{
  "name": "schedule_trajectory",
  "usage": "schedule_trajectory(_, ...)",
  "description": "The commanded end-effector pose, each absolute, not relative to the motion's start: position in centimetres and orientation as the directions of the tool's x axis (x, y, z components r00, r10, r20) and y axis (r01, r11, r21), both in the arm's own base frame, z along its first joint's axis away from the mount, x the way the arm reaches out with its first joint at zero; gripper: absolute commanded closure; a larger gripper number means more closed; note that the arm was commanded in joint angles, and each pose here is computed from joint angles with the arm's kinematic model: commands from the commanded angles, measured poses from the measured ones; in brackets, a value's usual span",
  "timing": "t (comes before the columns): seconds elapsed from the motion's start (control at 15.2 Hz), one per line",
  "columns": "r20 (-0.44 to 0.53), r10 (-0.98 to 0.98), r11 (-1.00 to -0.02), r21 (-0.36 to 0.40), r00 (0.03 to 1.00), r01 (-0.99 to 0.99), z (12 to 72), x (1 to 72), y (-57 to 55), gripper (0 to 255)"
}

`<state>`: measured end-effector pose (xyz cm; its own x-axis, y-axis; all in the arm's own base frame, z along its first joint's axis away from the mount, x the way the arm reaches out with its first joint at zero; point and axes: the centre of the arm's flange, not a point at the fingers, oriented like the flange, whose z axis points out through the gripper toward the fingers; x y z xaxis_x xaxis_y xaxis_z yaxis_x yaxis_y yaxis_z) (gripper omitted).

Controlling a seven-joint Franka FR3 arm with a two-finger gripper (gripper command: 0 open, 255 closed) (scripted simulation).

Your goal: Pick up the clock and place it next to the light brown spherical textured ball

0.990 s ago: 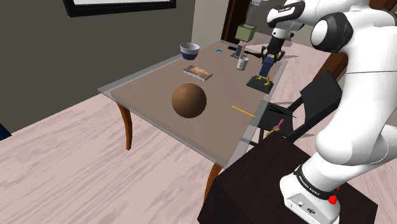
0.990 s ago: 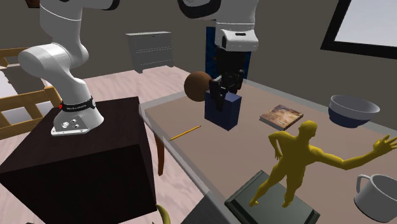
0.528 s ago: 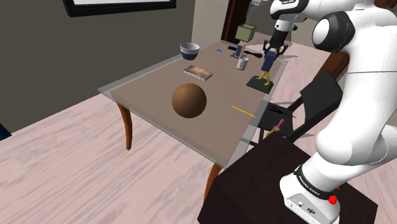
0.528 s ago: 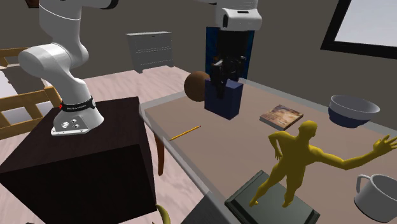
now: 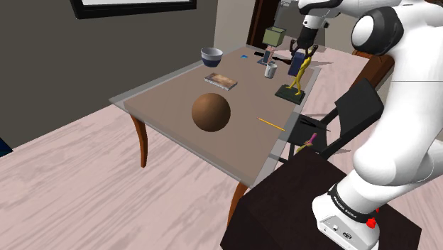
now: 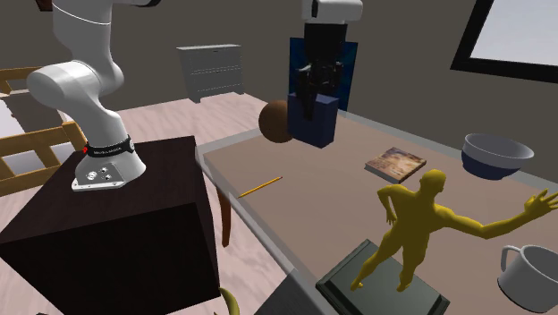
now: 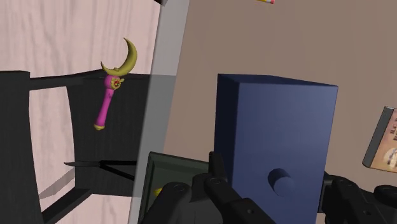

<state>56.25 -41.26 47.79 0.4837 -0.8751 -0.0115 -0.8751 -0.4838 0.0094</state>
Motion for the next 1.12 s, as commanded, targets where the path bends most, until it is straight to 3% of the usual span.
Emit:
schedule_trajectory(0.0, -0.011, -0.875, -0.483, 0.009, 0.483, -0.875, 47.8, 56.9, -38.8, 255)
schedule_trajectory(1.06, -0.011, -0.875, -0.483, 0.009, 0.483, -0.875, 47.8, 63.5, -18.8, 255)
